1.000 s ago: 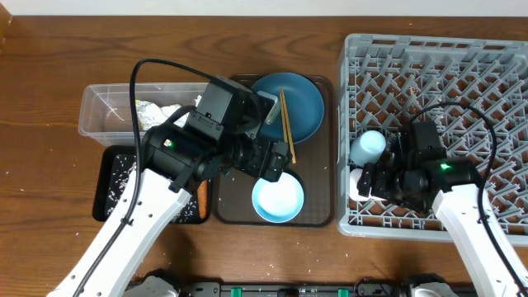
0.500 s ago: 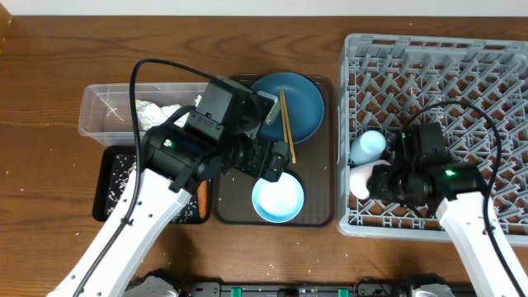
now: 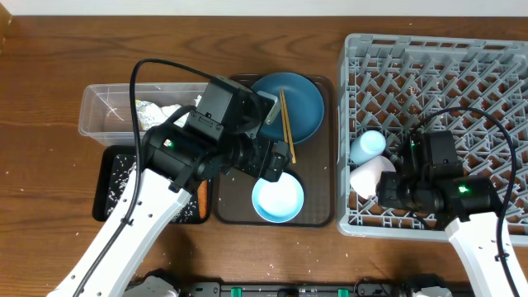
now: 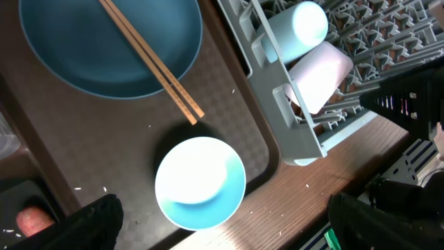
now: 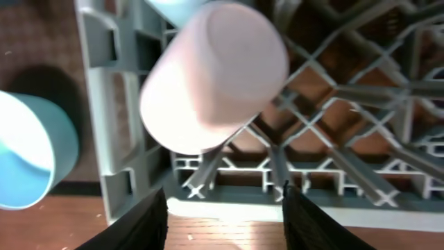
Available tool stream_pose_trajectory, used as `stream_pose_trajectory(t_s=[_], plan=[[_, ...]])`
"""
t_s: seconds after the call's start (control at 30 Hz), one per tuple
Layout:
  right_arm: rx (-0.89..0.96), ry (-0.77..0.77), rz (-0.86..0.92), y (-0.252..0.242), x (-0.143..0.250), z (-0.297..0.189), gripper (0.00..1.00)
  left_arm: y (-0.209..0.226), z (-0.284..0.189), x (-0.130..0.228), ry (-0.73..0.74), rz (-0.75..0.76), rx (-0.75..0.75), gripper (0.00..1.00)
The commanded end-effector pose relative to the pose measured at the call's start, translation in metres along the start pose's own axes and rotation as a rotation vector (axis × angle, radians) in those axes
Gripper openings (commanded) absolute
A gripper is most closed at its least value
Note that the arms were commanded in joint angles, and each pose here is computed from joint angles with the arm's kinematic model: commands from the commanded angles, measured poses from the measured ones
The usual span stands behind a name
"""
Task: Sort waste into correct bins and load items into the dishwasher rack
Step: 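Open the right gripper and release the pink cup in the rack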
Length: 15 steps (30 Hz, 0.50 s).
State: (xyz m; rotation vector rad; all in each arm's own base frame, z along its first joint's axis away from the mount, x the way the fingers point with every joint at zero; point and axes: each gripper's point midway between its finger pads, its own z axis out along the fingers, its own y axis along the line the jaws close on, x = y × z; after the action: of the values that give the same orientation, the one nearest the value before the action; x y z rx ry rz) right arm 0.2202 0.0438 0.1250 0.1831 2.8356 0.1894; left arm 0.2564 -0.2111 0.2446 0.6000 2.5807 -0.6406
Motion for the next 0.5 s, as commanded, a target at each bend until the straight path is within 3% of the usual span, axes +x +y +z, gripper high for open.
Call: stream_pose_trajectory(t_s=[0.0,0.2,0.47], plan=[[0.066,-0.080,-0.034,-0.009,-0.019,-0.007,0.55,0.002,0.001,0.001,0.003,0.006,-0.010,0.96],[0.035,-0.198,-0.067,0.000,-0.048,-0.009,0.63,0.002,0.001,0.001,0.003,0.006,-0.010,0.96],[0.038,-0.201,-0.110,0.004,-0.063,0.009,0.64,0.002,0.001,0.001,0.003,0.006,-0.010,0.96]])
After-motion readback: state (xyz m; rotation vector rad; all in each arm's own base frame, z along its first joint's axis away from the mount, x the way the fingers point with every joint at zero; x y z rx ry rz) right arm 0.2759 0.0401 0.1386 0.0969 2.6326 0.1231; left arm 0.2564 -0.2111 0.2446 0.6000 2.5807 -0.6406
